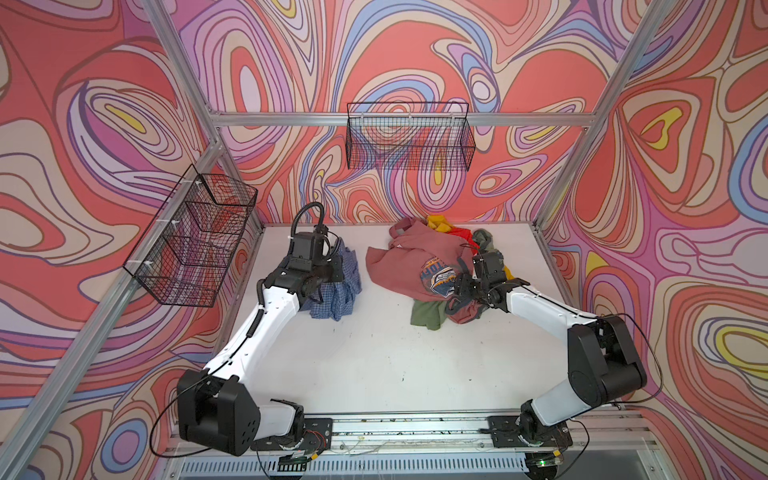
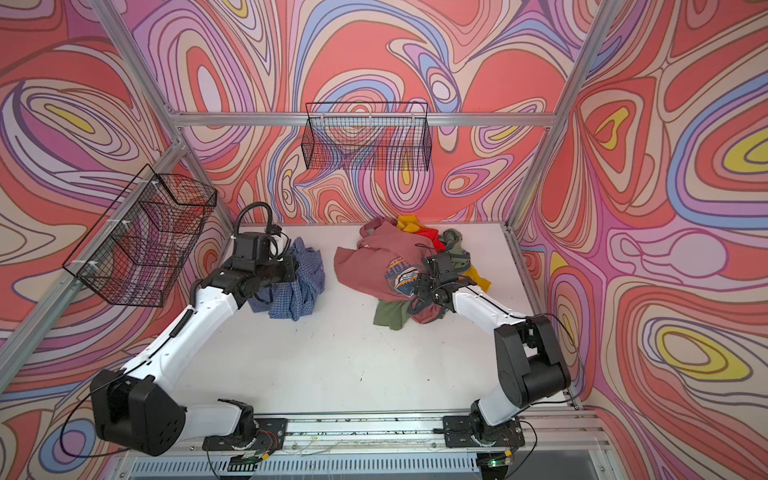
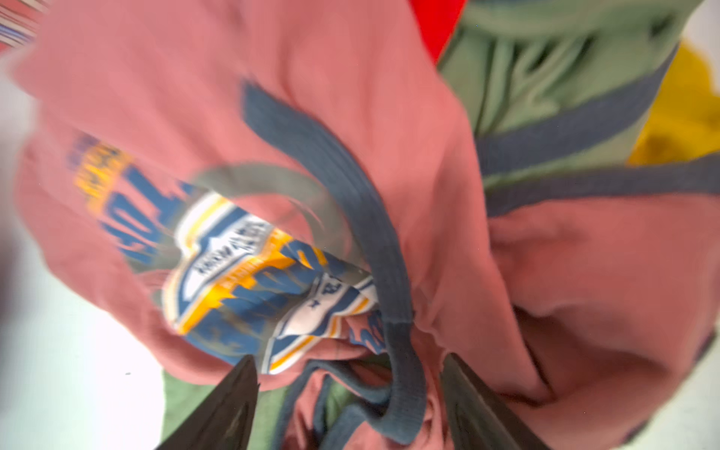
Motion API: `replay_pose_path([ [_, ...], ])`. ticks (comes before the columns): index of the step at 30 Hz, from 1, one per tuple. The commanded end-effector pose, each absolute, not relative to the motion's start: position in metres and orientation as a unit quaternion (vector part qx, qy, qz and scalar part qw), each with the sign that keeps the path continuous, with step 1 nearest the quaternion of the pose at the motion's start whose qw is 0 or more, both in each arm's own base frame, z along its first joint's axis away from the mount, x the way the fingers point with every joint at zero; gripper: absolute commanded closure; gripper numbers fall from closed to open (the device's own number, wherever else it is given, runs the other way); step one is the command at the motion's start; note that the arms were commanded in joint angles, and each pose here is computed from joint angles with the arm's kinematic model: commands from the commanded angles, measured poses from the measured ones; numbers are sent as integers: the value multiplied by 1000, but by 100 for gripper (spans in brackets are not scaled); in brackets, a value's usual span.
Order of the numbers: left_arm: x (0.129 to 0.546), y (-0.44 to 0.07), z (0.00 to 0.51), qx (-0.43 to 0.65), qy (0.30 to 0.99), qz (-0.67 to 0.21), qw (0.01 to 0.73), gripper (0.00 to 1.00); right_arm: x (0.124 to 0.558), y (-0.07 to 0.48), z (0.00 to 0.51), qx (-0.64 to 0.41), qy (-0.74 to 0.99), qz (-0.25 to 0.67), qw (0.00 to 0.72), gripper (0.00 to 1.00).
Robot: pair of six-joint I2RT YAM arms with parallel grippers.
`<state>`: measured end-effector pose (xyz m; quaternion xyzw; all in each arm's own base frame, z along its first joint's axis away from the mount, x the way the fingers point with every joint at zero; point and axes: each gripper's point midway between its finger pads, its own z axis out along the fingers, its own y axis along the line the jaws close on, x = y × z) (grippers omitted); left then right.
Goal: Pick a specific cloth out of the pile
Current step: 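Pull the plaid shirt with the left gripper toward the table edge near the basket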
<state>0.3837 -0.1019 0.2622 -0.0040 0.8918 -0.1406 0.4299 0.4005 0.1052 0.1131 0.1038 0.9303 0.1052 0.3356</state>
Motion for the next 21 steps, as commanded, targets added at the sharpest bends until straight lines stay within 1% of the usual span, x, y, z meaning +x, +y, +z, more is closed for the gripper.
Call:
replay_pose_path([
  [1, 376, -94, 308, 0, 874, -142, 465, 100, 405, 103, 145, 98, 920, 109, 363, 23],
  [7, 367, -79, 373, -9, 842, -141, 520, 100, 406, 101, 171, 95, 911, 109, 387, 23],
  [12, 348, -64, 400, -25, 827, -126, 547, 100, 404, 98, 177, 95, 909, 103, 392, 23],
  [16, 342, -47, 399, -43, 816, -100, 568, 100, 403, 99, 176, 93, 910, 105, 391, 23],
  [21, 352, -26, 370, -59, 832, -81, 546, 100, 404, 100, 181, 91, 908, 107, 395, 24],
])
